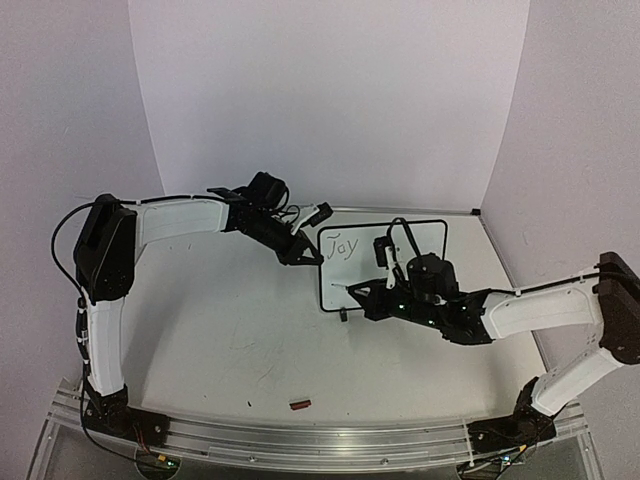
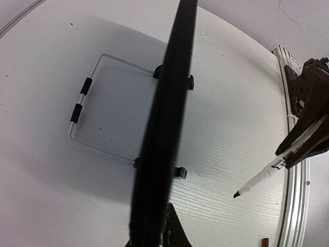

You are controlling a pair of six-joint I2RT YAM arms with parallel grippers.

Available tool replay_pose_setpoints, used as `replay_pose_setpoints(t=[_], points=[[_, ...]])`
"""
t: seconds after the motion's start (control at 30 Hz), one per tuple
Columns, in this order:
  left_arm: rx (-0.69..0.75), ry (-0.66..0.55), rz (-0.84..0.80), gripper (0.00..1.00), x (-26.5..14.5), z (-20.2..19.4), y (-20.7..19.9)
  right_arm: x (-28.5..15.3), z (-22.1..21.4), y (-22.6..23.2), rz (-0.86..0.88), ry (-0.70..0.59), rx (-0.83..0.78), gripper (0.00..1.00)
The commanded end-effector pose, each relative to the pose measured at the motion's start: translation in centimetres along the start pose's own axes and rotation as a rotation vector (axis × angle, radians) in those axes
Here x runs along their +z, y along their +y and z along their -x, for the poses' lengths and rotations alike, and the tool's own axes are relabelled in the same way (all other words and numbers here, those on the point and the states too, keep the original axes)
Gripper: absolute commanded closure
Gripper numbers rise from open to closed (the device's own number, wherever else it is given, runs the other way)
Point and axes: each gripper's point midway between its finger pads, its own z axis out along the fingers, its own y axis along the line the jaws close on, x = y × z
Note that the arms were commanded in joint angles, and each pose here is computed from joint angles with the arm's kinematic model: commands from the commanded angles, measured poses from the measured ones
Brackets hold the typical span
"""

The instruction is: Write a sentence on the whiteboard

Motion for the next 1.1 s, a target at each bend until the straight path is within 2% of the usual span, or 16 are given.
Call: replay_pose_setpoints(t=[0.0, 0.5, 0.83, 1.07], points=[[-0.015, 0.072, 0.041, 1.0, -0.1, -2.2, 0.7, 1.4, 3.2, 0.8, -0.018, -0.11, 0.015, 1.0], [-0.015, 0.071, 0.038, 1.0, -0.1, -2.3, 0.6, 4.9, 1.7, -0.4, -0.082, -0.081, 0.033, 1.0], [-0.014, 0.072, 0.037, 1.0, 0.0, -2.3, 0.6, 5.6, 1.2, -1.9, -0.153, -0.087, 0.061, 1.0], [-0.015, 0.071, 0.037, 1.0, -0.1, -2.2, 0.6, 4.4, 1.5, -3.3, -0.219, -0.125, 0.078, 1.0]])
